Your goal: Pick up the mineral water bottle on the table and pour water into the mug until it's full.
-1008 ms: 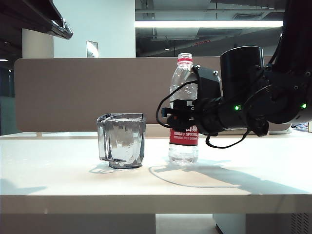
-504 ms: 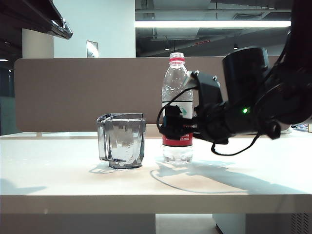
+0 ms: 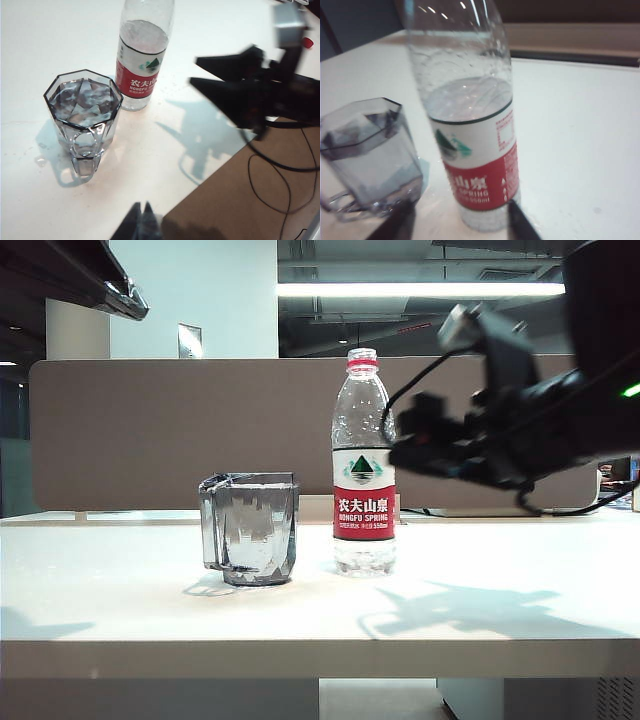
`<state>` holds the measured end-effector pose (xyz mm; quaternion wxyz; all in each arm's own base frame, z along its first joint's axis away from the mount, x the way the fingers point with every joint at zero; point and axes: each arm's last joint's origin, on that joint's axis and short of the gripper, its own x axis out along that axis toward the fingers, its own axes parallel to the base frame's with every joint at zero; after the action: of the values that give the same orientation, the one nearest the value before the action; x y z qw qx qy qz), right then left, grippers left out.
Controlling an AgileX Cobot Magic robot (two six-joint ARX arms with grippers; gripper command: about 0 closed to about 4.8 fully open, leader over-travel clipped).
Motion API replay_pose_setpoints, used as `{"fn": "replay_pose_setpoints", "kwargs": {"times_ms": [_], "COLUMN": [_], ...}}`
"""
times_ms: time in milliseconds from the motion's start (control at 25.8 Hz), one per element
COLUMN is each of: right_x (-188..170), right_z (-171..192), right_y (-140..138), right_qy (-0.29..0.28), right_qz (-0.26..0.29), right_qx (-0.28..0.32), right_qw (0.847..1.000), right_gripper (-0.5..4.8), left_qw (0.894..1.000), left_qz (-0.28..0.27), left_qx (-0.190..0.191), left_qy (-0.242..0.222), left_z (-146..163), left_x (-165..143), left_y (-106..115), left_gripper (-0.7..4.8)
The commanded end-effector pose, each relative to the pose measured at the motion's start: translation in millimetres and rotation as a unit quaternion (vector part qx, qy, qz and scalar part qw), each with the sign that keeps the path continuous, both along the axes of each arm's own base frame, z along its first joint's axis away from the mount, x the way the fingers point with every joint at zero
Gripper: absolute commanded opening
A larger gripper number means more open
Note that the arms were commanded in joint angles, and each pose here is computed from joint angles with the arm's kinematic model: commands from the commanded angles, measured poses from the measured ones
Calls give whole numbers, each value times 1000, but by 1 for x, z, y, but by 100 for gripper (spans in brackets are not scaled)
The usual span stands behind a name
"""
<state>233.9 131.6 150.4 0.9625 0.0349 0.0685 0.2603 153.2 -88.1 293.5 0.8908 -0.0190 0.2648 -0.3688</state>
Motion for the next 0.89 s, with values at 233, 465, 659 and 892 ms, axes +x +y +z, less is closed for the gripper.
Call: {"fn": "replay_pose_setpoints", "kwargs": {"times_ms": [233, 465, 659, 892], "right_x": [-47, -72, -84, -101], "right_z": [13, 16, 20, 20], "right_y": [-26, -38, -44, -59], "right_qy": [-26, -26, -26, -25], "right_qz": [0, 35, 34, -2], "right_qx": [14, 18, 18, 14], "right_qw": [1000, 999, 999, 1000], "right_gripper": [-6, -6, -6, -6], "left_qw": [1000, 1000, 1000, 1000], "left_qz": [0, 0, 0, 0], "left_qx": [-4, -4, -4, -4], "left_qy": [-8, -9, -9, -8], "left_z": [3, 3, 3, 3], "left_x": [0, 0, 0, 0], "left_y": [0, 0, 0, 0], "left_gripper": [-5, -5, -5, -5]}}
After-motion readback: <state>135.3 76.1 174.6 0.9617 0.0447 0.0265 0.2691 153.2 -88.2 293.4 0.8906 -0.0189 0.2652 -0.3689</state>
